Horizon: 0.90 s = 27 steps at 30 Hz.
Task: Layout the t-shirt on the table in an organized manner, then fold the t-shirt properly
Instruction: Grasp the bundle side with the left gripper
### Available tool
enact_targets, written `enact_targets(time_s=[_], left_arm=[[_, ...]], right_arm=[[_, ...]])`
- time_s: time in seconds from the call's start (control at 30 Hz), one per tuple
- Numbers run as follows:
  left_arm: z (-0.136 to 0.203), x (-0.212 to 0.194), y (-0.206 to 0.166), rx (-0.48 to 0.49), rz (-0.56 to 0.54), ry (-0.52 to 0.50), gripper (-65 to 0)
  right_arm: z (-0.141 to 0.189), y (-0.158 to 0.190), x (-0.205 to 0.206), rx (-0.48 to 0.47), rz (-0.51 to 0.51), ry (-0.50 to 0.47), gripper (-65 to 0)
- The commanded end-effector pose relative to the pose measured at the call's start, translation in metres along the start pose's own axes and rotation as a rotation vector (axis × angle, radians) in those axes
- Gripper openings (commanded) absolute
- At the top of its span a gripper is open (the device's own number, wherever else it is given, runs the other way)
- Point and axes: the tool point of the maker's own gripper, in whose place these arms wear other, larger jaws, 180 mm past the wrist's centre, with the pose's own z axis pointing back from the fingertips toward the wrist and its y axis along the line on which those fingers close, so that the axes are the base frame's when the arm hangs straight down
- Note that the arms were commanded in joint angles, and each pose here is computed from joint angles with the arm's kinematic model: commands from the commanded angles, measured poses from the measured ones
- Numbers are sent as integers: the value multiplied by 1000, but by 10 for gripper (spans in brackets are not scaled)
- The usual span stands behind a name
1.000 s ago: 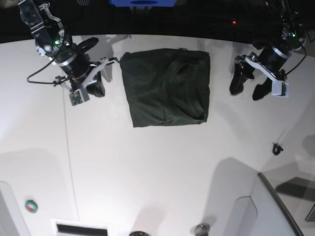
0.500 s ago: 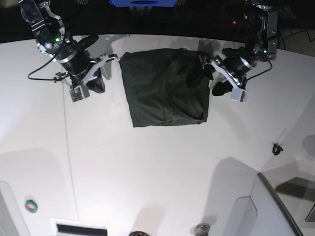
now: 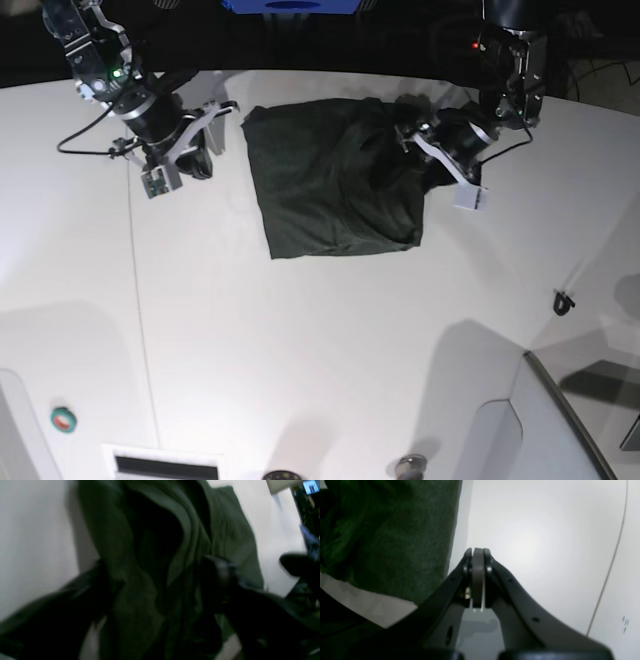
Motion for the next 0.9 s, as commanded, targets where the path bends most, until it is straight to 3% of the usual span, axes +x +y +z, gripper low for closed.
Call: enact_targets(time_s=[0.0,0.23,0.43,0.5,0.7,0.87], left_arm=[[1,-10,1,6,-16,50,-290],[-2,-3,1,-2,-41,56,-650],[11,20,30,48,-140,143,-650],[17,26,42,81,-228,209,-650],[10,11,51,93,-629,509,-650],[6,-9,62,83,-1082,806,-650]], right_arm=[[1,0,11,6,4,-38,-642],[2,0,10,7,3,-36,-642],[7,-18,9,-44,-18,-40,-642],[11,-31,12,-79,-28,-51,-642],[17,-50,12,-130,-43,-57,-642],[18,-55,13,-142,-48,-59,-642]])
